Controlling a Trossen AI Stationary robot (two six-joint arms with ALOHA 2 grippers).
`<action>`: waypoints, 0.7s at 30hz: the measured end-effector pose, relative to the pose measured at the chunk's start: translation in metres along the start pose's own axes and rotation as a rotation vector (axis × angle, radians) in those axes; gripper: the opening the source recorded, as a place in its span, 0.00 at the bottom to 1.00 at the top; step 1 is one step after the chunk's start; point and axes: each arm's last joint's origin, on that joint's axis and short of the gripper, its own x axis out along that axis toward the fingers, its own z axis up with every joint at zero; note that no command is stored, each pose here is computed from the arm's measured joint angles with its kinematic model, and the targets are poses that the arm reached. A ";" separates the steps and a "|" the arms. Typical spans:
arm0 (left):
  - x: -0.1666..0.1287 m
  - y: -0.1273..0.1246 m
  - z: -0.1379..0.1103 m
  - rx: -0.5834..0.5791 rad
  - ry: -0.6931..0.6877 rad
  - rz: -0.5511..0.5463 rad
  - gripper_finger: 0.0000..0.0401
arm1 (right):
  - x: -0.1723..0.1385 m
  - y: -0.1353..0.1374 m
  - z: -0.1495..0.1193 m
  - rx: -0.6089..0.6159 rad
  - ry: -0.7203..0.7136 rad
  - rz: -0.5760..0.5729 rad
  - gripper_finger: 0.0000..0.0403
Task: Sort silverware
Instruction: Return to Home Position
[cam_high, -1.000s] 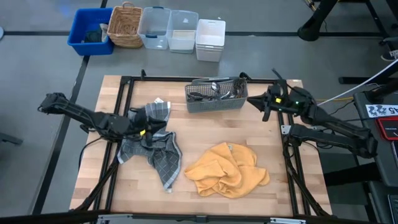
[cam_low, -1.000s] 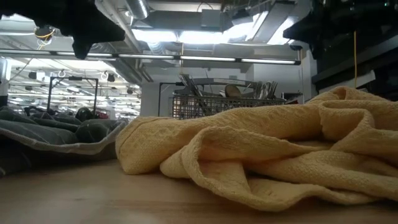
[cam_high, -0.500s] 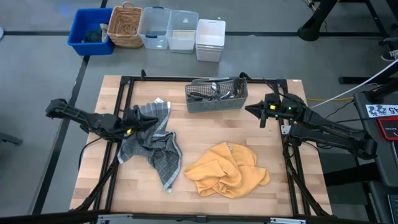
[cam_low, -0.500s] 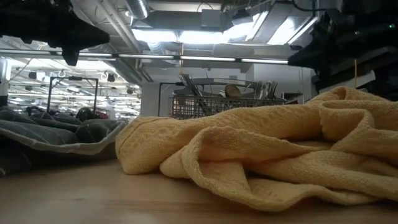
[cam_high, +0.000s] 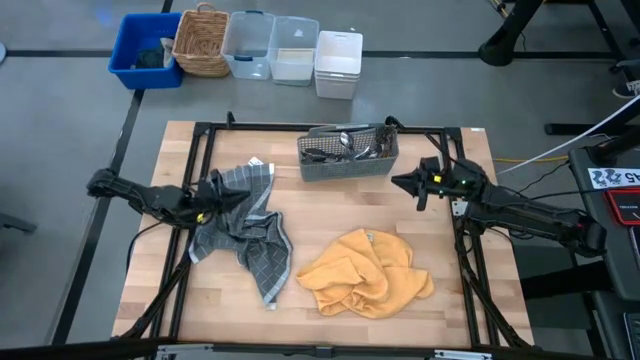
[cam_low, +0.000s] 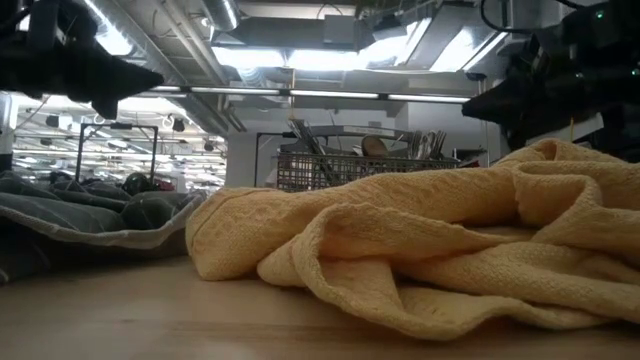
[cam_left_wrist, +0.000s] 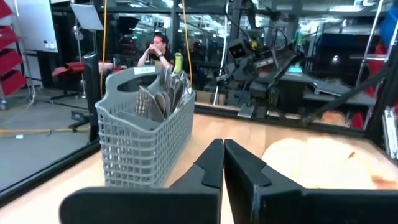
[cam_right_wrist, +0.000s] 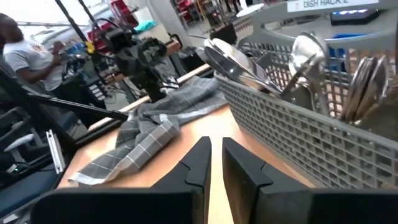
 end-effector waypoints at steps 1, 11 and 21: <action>0.000 0.000 -0.003 0.014 0.012 0.001 0.00 | 0.000 -0.001 -0.002 0.000 0.000 0.002 0.10; 0.000 0.001 -0.004 0.058 0.026 0.006 0.01 | -0.002 -0.015 -0.037 0.042 0.102 -0.056 0.10; 0.000 0.001 -0.004 0.168 0.028 0.015 0.01 | -0.006 -0.024 -0.061 0.192 0.204 -0.110 0.10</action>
